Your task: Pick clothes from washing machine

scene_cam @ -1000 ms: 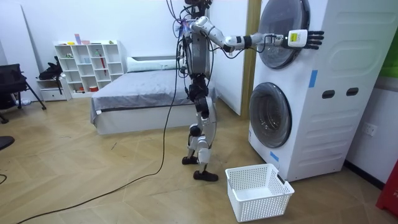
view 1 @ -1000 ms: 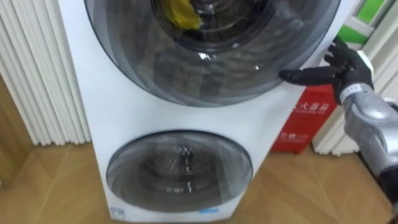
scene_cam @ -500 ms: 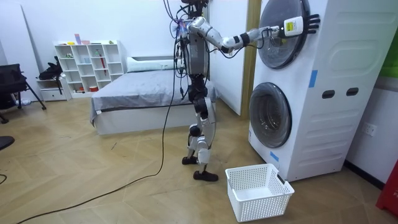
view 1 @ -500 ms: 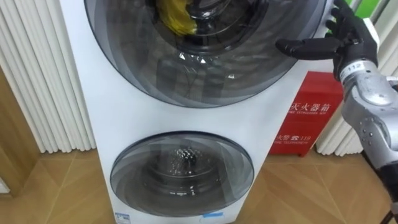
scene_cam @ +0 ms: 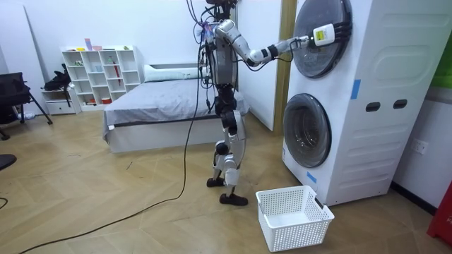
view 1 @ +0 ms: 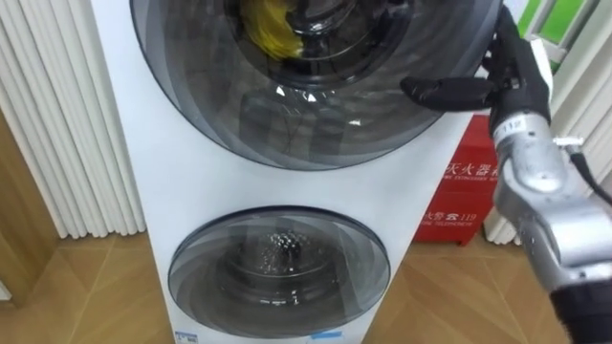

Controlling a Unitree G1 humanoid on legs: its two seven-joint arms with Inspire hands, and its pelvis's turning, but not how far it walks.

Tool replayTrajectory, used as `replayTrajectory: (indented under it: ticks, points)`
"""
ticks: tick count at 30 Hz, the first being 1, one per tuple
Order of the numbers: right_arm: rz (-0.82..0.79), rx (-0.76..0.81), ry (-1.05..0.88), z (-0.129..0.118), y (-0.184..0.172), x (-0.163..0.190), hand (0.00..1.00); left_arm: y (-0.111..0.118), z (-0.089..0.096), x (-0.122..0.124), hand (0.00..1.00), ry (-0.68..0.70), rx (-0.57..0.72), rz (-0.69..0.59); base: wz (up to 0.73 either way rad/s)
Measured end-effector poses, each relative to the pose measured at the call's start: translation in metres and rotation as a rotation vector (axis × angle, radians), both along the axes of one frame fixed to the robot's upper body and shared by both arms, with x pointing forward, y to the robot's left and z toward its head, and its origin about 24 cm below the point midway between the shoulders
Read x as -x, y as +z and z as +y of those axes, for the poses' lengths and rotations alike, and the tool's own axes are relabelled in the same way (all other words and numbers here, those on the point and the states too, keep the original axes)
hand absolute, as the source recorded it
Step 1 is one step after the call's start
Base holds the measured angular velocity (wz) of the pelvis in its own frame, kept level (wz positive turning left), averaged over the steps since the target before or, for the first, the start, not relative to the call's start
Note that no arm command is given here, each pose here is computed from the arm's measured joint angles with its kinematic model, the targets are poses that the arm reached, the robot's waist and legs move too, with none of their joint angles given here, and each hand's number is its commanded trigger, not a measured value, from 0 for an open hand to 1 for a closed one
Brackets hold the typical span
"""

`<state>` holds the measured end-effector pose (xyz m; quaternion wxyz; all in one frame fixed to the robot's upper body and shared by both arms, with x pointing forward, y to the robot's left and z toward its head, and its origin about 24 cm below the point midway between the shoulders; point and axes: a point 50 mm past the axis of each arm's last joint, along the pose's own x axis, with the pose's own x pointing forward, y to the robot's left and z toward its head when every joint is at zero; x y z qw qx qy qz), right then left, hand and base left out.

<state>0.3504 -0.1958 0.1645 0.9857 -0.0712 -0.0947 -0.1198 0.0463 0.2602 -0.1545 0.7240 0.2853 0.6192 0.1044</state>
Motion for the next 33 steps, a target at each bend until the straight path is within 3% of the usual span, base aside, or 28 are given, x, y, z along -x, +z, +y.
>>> replayTrajectory:
  ticks: [14,33]
  points:
    - [-0.011,-0.045,0.015,0.008,-0.003,0.002,0.0,0.0,-0.002,-0.001,0.0,0.016,0.016,-0.018,0.01]
    - [-0.014,0.02,0.02,0.016,-0.002,0.007,0.0,-0.003,-0.004,0.01,0.0,-0.017,0.014,0.045,-0.02]
